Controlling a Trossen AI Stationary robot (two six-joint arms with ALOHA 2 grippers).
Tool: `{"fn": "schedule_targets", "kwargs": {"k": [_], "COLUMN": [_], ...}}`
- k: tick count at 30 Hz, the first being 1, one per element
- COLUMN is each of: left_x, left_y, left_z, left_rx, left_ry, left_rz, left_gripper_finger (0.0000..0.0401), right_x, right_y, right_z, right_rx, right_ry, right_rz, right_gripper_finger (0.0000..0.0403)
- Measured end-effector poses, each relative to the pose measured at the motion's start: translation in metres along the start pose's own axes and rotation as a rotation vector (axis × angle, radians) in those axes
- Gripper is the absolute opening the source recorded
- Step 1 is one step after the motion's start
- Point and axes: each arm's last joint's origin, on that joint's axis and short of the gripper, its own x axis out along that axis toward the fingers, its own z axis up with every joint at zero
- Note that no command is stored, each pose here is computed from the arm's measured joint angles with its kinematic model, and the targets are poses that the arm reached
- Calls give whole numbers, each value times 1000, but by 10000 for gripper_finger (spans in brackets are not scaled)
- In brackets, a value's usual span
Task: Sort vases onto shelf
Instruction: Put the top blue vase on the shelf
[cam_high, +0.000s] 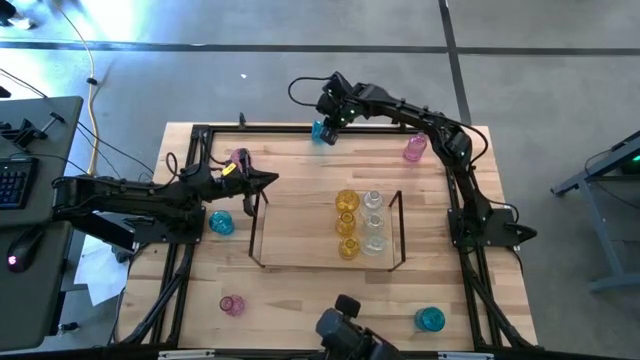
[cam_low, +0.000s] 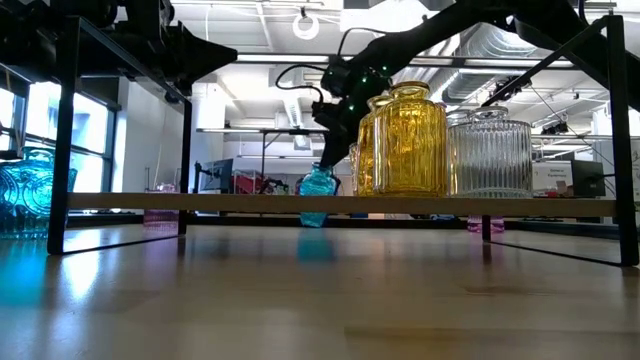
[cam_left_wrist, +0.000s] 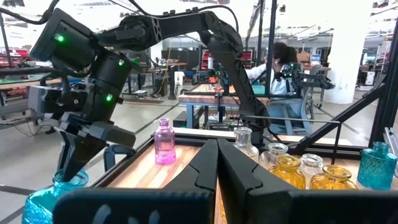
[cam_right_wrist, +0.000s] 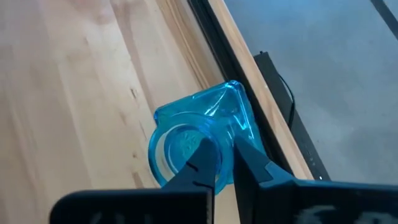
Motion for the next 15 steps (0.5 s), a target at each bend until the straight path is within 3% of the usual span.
{"fn": "schedule_targets", "kwargs": {"k": [15], "left_x": [-3], "left_y": [-1], "left_z": [5], "left_rx": [-15], "left_ry": [-31], "left_rz": [-21], "left_gripper_finger": [0], "right_x": [-5], "right_y": [18], "right_z": [-3], "right_rx": [0], "right_ry": [77], "right_rz": [120], "right_gripper_finger": [1]}}
